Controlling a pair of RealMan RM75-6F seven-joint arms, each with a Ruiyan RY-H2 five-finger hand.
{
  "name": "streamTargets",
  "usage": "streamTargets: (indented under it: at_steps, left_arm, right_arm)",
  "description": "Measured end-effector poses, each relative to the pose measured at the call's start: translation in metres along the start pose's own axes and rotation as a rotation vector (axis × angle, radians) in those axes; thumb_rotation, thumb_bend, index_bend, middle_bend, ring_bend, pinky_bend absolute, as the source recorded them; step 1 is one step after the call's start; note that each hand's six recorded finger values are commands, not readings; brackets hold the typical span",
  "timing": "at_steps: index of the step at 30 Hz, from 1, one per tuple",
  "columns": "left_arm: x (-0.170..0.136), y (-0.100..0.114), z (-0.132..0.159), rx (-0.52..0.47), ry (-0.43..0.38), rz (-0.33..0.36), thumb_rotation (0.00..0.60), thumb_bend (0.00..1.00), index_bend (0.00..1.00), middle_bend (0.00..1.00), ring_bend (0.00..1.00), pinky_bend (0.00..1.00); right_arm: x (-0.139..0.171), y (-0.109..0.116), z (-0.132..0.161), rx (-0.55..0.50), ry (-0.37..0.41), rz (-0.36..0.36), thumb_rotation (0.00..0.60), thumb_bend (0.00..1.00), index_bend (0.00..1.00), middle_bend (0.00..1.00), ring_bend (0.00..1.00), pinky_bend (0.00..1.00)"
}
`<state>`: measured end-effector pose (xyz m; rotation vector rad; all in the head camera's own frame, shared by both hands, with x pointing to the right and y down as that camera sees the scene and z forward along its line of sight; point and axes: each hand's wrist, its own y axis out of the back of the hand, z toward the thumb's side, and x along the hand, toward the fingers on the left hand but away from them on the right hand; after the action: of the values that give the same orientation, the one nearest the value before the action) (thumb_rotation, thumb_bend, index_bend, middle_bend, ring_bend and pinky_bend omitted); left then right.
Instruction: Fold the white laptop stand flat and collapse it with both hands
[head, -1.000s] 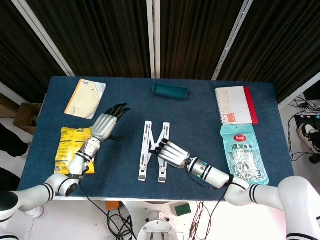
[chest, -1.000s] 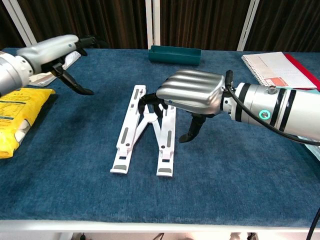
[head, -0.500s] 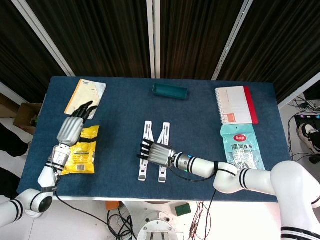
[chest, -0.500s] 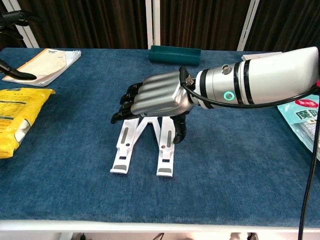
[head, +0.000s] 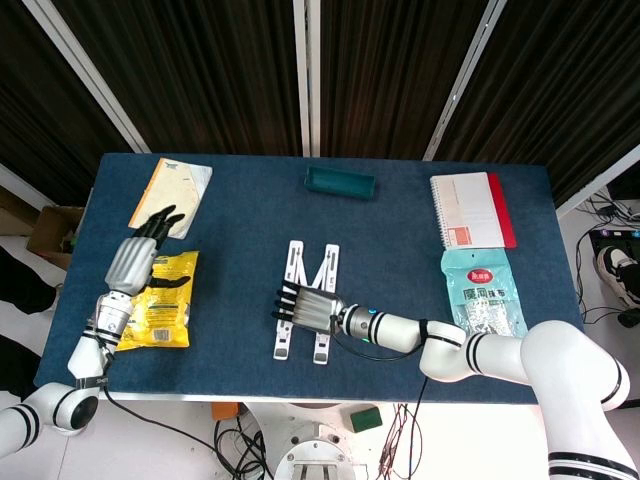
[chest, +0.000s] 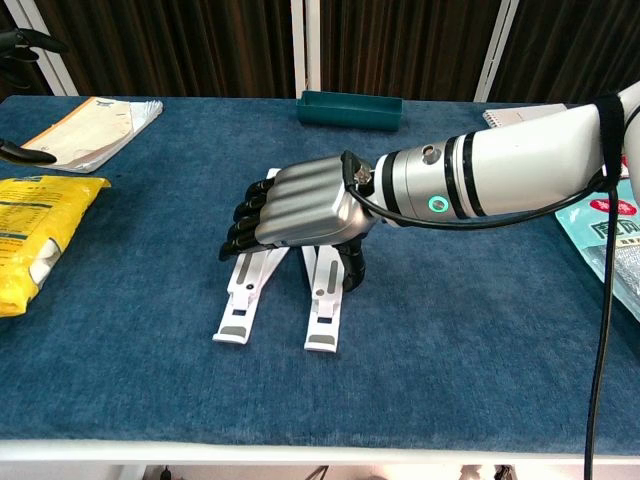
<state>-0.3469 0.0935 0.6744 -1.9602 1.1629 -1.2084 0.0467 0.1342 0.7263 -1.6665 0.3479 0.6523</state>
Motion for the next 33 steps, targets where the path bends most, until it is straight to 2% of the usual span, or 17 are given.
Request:
streamTargets:
  at_steps: [4, 7, 9, 11, 15, 18, 21, 23, 24, 27, 28, 30, 33]
  left_arm:
    - [0.0, -0.001, 0.0, -0.011, 0.0, -0.002, 0.6, 0.03, 0.1, 0.0, 0.03, 0.16]
    - [-0.001, 0.0, -0.002, -0.014, 0.001, 0.001, 0.6, 0.03, 0.1, 0.0, 0.03, 0.16]
    - [-0.001, 0.0, -0.003, -0.018, 0.004, 0.003, 0.6, 0.03, 0.1, 0.0, 0.03, 0.16]
    - [-0.002, 0.0, -0.004, -0.024, 0.006, 0.005, 0.6, 0.03, 0.1, 0.0, 0.03, 0.16]
    - [-0.004, 0.002, -0.005, -0.03, 0.005, 0.011, 0.6, 0.03, 0.1, 0.0, 0.03, 0.16]
    - [-0.006, 0.002, -0.004, -0.033, 0.002, 0.015, 0.6, 0.03, 0.1, 0.0, 0.03, 0.16]
    - [-0.007, 0.001, -0.005, -0.036, 0.002, 0.014, 0.6, 0.03, 0.1, 0.0, 0.03, 0.16]
    - [-0.008, 0.001, -0.005, -0.035, 0.003, 0.013, 0.6, 0.03, 0.1, 0.0, 0.03, 0.16]
    - [-0.008, 0.001, -0.005, -0.034, 0.003, 0.013, 0.6, 0.03, 0.1, 0.0, 0.03, 0.16]
    - [-0.008, 0.002, -0.006, -0.028, 0.007, 0.02, 0.6, 0.03, 0.1, 0.0, 0.03, 0.16]
    - [-0.008, 0.003, -0.007, -0.023, 0.008, 0.022, 0.6, 0.03, 0.1, 0.0, 0.03, 0.16]
    - [-0.009, 0.006, -0.009, 0.001, 0.013, 0.029, 0.6, 0.03, 0.1, 0.0, 0.03, 0.16]
    - [-0.011, 0.013, -0.015, 0.062, 0.03, 0.046, 0.6, 0.03, 0.1, 0.01, 0.03, 0.16]
  right_arm:
    - [-0.005, -0.002, 0.0, 0.007, 0.004, 0.016, 0.6, 0.0, 0.0, 0.1, 0.0, 0.0]
    - [-0.008, -0.003, 0.002, 0.006, 0.011, 0.022, 0.6, 0.0, 0.02, 0.16, 0.0, 0.0]
    - [-0.009, -0.001, 0.002, 0.001, 0.012, 0.015, 0.6, 0.0, 0.11, 0.23, 0.04, 0.0]
    - [-0.01, 0.001, 0.002, -0.004, 0.01, 0.001, 0.6, 0.03, 0.23, 0.3, 0.13, 0.03]
    - [-0.009, 0.006, 0.0, -0.014, 0.006, -0.042, 0.6, 0.15, 0.45, 0.44, 0.29, 0.15]
    - [-0.008, 0.008, -0.002, -0.018, 0.006, -0.07, 0.6, 0.18, 0.53, 0.5, 0.35, 0.19]
    - [-0.007, 0.008, -0.002, -0.019, 0.008, -0.091, 0.6, 0.2, 0.56, 0.52, 0.37, 0.22]
    - [-0.007, 0.006, -0.002, -0.018, 0.01, -0.093, 0.6, 0.2, 0.53, 0.5, 0.35, 0.21]
    - [-0.006, 0.005, -0.003, -0.018, 0.01, -0.089, 0.6, 0.19, 0.47, 0.47, 0.31, 0.19]
    - [-0.005, 0.002, -0.004, -0.025, 0.001, -0.072, 0.6, 0.07, 0.12, 0.21, 0.07, 0.04]
    - [-0.003, 0.002, -0.004, -0.035, -0.004, -0.071, 0.6, 0.03, 0.03, 0.12, 0.02, 0.01]
    - [0.002, 0.003, -0.005, -0.063, -0.018, -0.076, 0.6, 0.01, 0.0, 0.05, 0.0, 0.0]
    - [0.016, 0.005, -0.012, -0.121, -0.066, -0.11, 0.6, 0.01, 0.0, 0.04, 0.0, 0.0]
